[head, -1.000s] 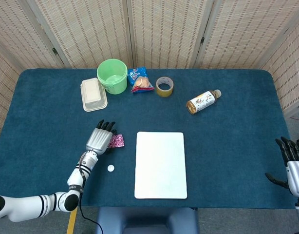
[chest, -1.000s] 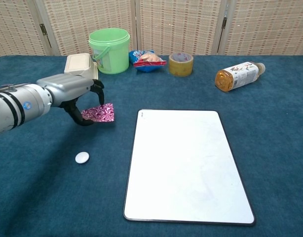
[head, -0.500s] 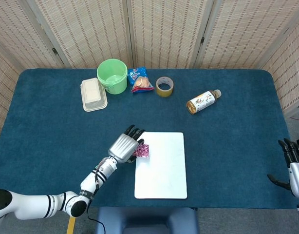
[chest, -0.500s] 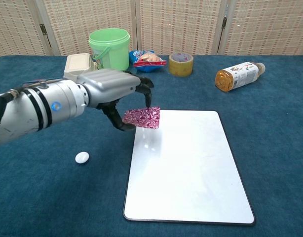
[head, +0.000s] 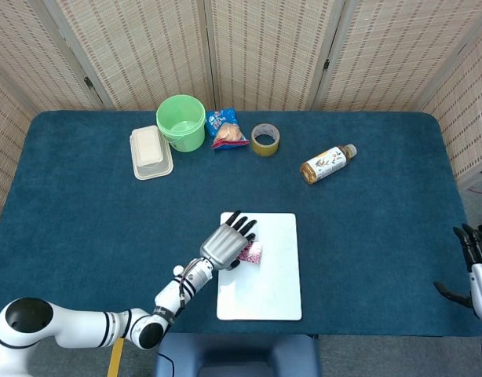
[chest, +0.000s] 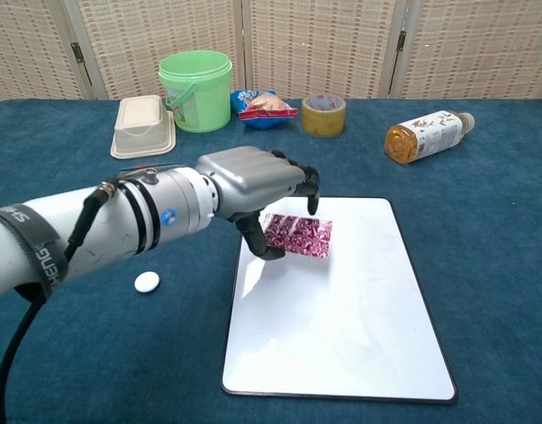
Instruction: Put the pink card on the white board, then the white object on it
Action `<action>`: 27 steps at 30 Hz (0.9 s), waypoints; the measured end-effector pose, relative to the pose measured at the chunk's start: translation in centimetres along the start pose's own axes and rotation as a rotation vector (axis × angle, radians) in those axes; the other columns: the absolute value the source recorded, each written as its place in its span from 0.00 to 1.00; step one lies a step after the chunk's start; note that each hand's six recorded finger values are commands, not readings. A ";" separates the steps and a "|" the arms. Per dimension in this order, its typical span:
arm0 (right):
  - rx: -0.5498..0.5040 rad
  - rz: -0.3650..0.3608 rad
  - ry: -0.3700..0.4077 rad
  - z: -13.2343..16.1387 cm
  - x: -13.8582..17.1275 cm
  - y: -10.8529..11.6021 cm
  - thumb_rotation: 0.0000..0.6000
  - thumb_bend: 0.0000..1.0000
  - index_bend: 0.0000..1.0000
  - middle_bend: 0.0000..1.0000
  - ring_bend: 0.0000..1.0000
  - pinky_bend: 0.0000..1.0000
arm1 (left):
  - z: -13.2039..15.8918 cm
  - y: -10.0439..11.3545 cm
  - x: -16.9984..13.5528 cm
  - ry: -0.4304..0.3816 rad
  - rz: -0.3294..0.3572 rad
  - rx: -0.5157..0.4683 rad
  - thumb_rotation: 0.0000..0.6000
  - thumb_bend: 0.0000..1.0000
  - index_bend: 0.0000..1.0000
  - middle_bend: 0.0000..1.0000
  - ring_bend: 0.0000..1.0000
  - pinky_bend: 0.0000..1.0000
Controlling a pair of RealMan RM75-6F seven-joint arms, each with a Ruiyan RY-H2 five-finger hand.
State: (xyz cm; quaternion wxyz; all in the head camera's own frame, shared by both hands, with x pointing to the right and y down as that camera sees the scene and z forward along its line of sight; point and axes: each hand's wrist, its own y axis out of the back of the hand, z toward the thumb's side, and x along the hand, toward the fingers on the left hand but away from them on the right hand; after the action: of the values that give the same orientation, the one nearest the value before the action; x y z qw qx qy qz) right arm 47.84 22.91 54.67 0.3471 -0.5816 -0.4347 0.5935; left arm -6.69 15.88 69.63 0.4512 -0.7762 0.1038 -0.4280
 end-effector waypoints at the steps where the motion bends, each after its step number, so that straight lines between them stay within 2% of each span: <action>1: 0.000 0.000 -0.002 0.0 0.0 0.0 1.00 0.15 0.06 0.08 0.06 0.03 | 0.1 0.0 0.1 0.002 -0.006 0.000 1.00 0.33 0.20 0.12 0.10 0.00; 4: 0.000 0.000 0.000 0.0 0.0 0.0 1.00 0.15 0.06 0.08 0.06 0.03 | 0.2 0.0 -0.1 0.002 -0.013 0.002 1.00 0.32 0.16 0.12 0.09 0.00; 7: -0.001 -0.001 0.007 0.2 -0.1 0.0 1.00 0.15 0.06 0.08 0.06 0.03 | 0.0 0.3 -0.4 0.008 -0.006 -0.002 1.00 0.32 0.17 0.12 0.09 0.00; 18: -0.002 -0.006 0.023 0.5 -0.3 0.1 1.00 0.15 0.06 0.08 0.06 0.03 | -3.8 1.2 -4.0 0.047 0.061 -0.010 1.00 0.33 0.34 0.12 0.10 0.00; 27: -0.005 -0.006 0.039 0.9 -0.4 0.0 1.00 0.15 0.06 0.08 0.06 0.03 | -6.9 0.1 -8.9 0.057 0.088 0.018 1.00 0.37 0.39 0.14 0.12 0.00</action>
State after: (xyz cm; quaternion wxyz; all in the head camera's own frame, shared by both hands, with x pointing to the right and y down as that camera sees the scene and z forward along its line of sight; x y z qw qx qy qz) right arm 46.92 22.48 54.79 0.3559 -0.5928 -0.4312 0.5797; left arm -17.41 16.51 66.05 0.4733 -0.7543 0.1470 -0.4305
